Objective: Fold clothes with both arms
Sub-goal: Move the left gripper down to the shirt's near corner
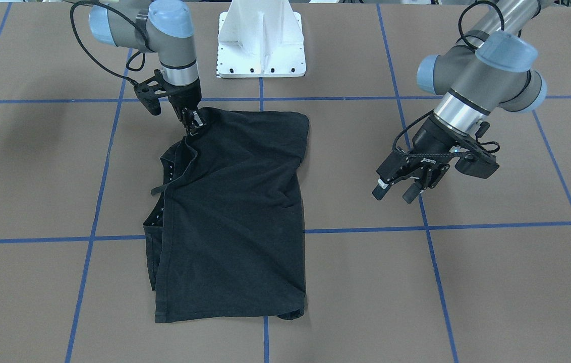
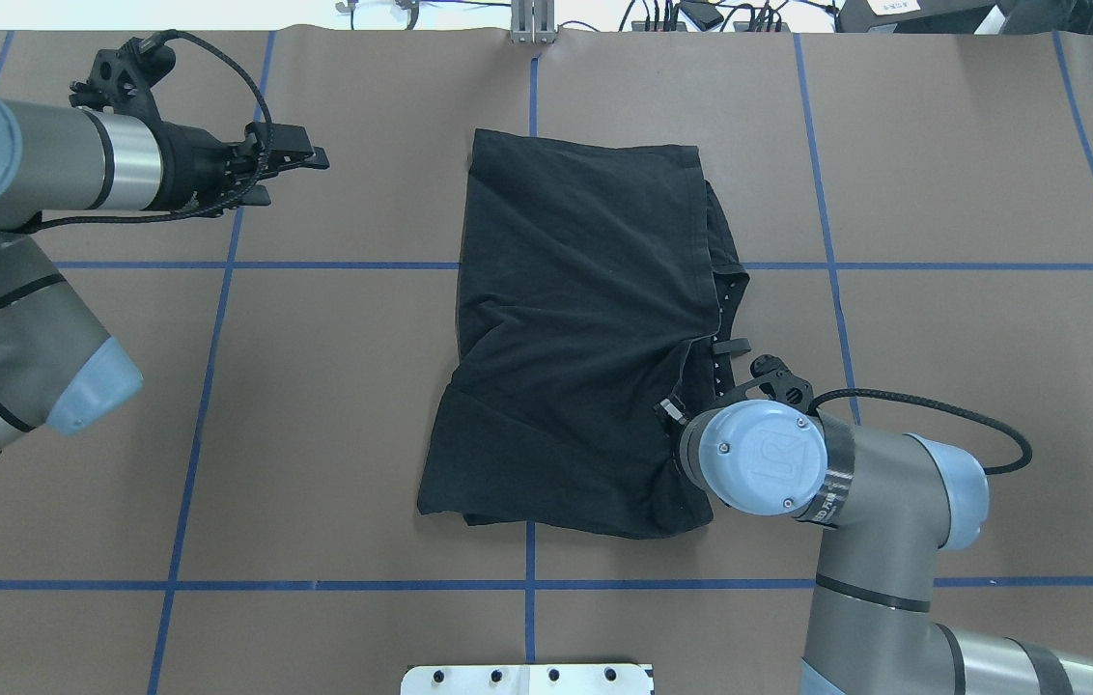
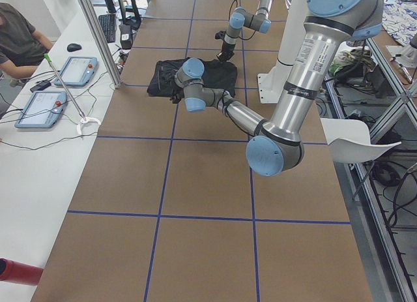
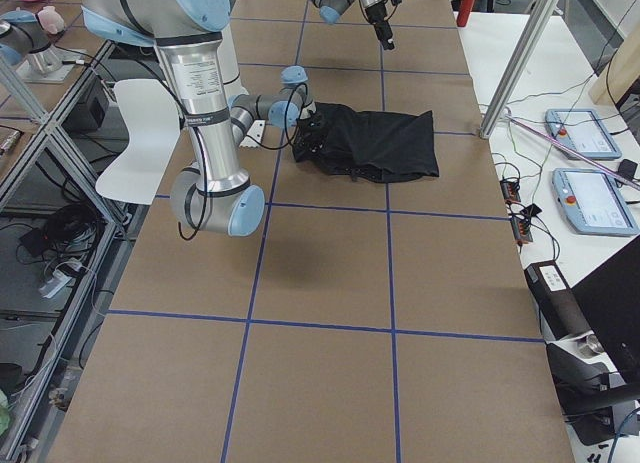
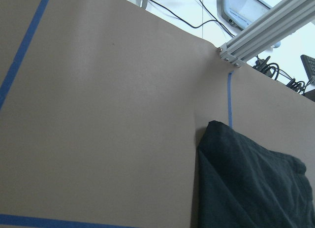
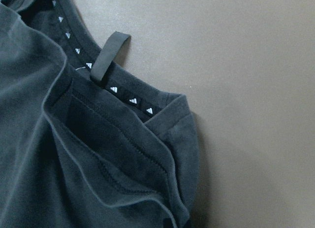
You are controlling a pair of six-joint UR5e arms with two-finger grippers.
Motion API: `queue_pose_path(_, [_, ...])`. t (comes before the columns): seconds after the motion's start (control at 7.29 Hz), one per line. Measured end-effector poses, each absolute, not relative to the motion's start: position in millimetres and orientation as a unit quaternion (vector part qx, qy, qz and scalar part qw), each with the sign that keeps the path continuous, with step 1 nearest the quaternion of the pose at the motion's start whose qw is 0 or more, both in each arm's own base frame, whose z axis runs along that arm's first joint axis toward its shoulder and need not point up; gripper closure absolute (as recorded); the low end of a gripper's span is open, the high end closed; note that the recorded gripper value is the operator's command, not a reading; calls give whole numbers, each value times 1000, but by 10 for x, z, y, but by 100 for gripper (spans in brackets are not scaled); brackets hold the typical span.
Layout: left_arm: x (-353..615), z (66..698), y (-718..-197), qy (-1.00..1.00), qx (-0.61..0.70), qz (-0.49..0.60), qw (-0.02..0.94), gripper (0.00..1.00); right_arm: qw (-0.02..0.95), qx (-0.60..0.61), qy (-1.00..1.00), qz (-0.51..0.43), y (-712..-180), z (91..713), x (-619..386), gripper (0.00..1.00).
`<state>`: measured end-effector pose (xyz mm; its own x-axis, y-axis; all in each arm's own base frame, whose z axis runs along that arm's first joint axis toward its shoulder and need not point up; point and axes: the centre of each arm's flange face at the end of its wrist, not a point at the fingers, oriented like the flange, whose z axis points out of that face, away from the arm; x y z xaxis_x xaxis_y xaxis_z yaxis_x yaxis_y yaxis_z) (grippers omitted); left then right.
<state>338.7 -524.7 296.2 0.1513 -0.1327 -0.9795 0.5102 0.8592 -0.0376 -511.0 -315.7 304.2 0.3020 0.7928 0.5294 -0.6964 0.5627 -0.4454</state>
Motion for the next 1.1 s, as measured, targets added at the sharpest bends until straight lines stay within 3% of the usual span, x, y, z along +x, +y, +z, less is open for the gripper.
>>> queue_pose_path(0.55, [4048, 2753, -4105, 638, 133, -315, 690, 7, 807, -75, -368, 457, -3133, 3046, -5003, 100])
queue_pose_path(1.1, [5021, 2929, -2909, 574, 72, -352, 736, 12, 809, -77, -365, 454, -3121, 3081, -4991, 100])
